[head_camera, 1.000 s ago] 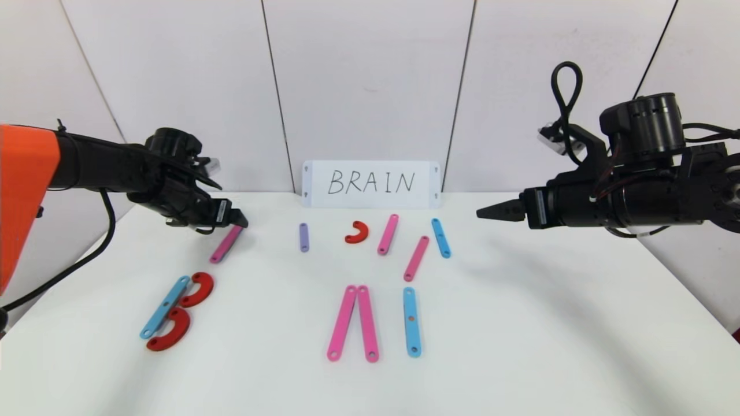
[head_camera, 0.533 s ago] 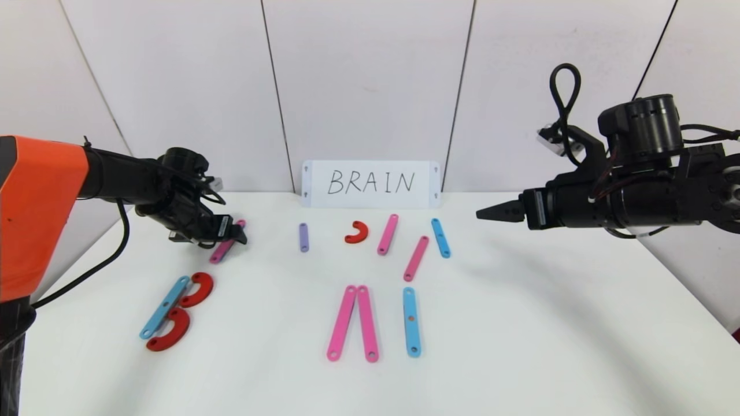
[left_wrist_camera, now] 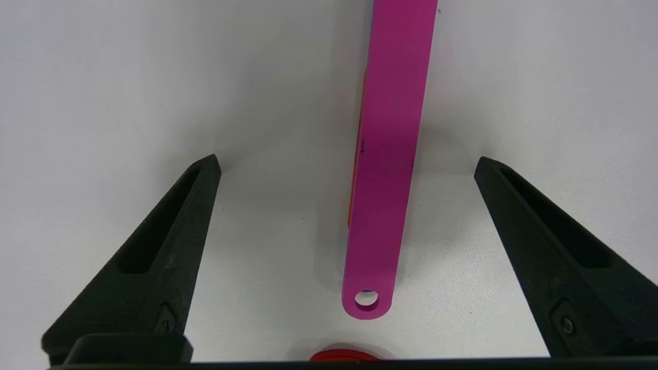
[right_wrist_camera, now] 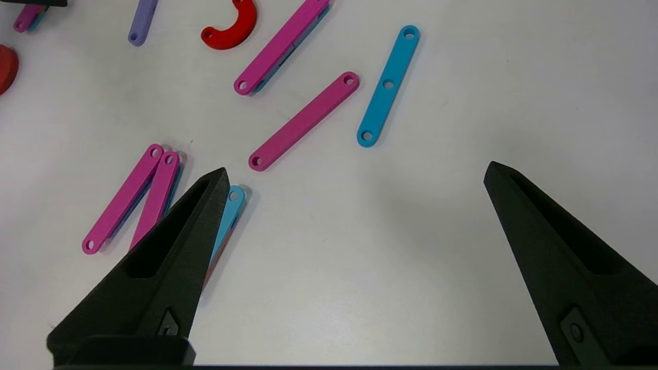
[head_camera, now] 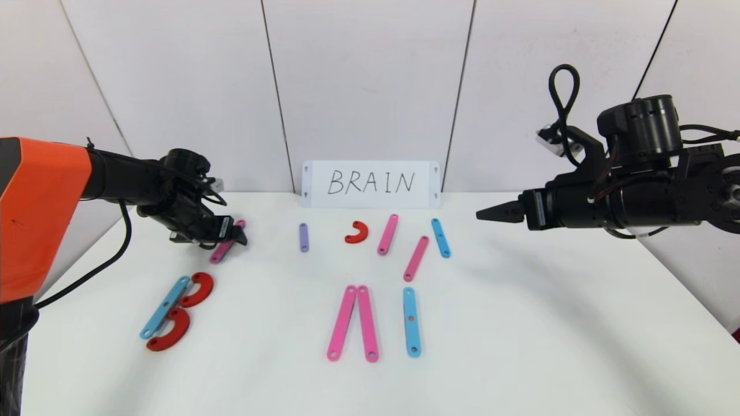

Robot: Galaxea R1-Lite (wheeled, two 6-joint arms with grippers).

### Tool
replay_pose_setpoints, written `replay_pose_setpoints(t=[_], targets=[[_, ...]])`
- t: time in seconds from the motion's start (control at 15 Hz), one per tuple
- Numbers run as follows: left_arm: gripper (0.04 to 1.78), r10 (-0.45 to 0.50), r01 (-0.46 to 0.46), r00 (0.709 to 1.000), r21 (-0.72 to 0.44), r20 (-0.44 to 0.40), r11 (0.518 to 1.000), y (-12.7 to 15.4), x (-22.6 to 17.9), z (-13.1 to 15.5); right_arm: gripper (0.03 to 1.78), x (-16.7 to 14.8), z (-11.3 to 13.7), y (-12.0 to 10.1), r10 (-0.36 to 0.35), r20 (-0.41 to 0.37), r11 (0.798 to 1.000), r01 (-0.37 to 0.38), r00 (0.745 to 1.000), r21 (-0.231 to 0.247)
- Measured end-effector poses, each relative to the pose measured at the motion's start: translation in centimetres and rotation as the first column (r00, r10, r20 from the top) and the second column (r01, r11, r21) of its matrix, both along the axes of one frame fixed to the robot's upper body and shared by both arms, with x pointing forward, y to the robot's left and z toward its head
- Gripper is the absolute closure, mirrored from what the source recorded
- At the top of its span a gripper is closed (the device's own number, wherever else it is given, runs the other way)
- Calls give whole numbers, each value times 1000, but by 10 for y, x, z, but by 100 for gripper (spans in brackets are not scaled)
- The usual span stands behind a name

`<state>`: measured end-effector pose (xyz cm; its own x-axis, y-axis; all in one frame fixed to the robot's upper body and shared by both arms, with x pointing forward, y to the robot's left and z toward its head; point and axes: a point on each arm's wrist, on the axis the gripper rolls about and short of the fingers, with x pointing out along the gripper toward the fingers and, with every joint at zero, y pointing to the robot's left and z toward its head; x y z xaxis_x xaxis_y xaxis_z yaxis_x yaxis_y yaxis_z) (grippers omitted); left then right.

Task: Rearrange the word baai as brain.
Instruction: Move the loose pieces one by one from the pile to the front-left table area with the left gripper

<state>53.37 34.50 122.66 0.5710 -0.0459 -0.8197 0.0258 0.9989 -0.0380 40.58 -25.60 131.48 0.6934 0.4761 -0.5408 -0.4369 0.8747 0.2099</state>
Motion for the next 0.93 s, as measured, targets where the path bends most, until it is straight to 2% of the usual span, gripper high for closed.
replay_pose_setpoints(t=[0.13,0.27,0.53,0.67,0.93], targets=[[25,8,-8,1000,22,-2,1000,-1,0,0,8,0,0,0,0,-1,1000,0,1000,0],[49,4,-4,1000,24,-1,1000,-3,0,0,8,0,0,0,0,-1,1000,0,1000,0],[123,2,-2,1000,30,-2,1000,-6,0,0,8,0,0,0,0,-1,1000,0,1000,0],[147,3,-3,1000,33,-1,999,-6,0,0,8,0,0,0,0,-1,1000,0,1000,0],[152,-1,1,1000,31,-2,1000,-9,-1,1,8,0,0,0,-1,-1,1000,1,1000,-1]])
